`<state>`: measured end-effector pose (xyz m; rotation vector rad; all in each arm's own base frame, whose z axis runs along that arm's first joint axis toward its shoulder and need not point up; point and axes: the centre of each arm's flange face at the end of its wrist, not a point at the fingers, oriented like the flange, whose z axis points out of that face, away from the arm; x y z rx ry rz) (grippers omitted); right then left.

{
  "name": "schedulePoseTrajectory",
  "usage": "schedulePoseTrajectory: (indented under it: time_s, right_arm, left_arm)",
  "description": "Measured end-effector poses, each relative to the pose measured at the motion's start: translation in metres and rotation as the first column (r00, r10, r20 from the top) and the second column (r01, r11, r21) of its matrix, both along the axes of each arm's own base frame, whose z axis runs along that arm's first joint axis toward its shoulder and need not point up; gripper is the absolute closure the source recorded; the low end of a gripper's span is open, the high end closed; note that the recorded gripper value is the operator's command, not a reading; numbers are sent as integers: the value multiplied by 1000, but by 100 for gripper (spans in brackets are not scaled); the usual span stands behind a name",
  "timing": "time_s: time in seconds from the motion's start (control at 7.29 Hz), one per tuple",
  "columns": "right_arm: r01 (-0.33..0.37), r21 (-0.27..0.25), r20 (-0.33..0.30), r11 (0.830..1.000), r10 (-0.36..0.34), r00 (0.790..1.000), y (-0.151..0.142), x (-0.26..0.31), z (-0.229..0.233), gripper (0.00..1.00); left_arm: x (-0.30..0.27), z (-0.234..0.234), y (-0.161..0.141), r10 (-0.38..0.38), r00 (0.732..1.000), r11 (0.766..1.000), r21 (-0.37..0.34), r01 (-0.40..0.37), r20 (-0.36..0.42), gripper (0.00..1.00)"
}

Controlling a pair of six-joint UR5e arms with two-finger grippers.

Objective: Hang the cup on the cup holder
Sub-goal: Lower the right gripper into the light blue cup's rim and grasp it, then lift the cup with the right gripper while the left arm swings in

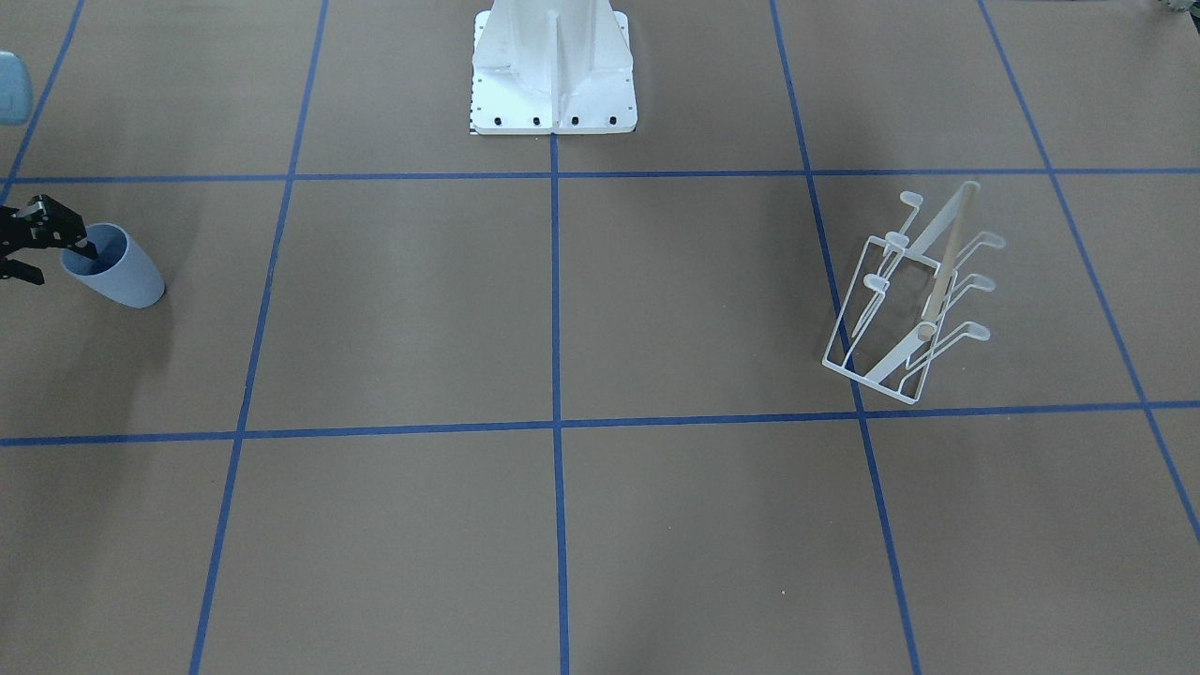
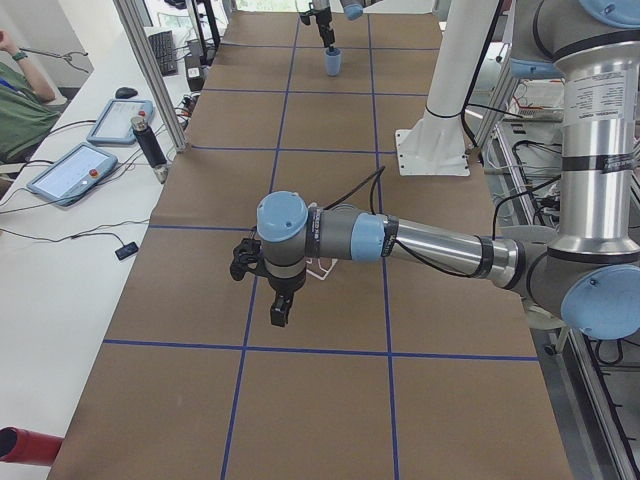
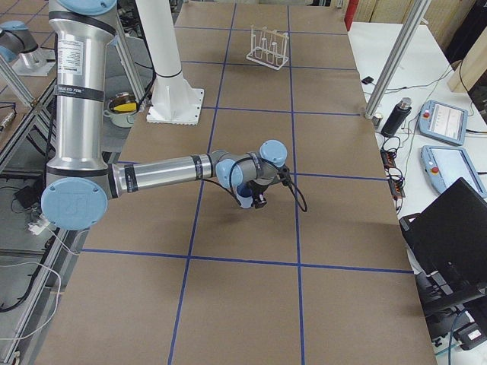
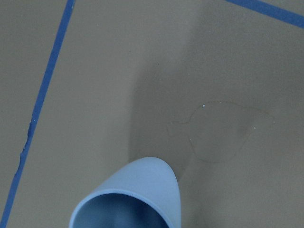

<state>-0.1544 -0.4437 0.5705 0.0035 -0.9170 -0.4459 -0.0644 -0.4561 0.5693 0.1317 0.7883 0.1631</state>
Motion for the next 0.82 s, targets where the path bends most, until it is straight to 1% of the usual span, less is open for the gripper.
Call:
schedulePoseTrajectory:
  time_s: [0.27,0.41,0.55,0.69,0.82]
  right_arm:
    - [10,4,-3,1000,-10,1000,0,-4,1,100]
    - [11,12,6,1000,-11,1000,0,-4,-4,100]
    - [13,19,44,1000,-14,999,2,-3,-19,100]
    - [12,14,115,1000,-13,993,3,3,-38,100]
    - [-2,13,196,1000,-1,981,3,11,-61,100]
  left_arm:
    - [0,0,0,1,1000,1000,1,-1,-1,2]
    - [0,-1,0,1,1000,1000,2,-1,-1,2]
    - [0,-3,0,1,1000,1000,7,-1,-1,2]
    - [0,-8,-2,-1,1000,1000,18,1,-1,2]
    - [1,-18,-4,-1,1000,999,35,2,-7,2]
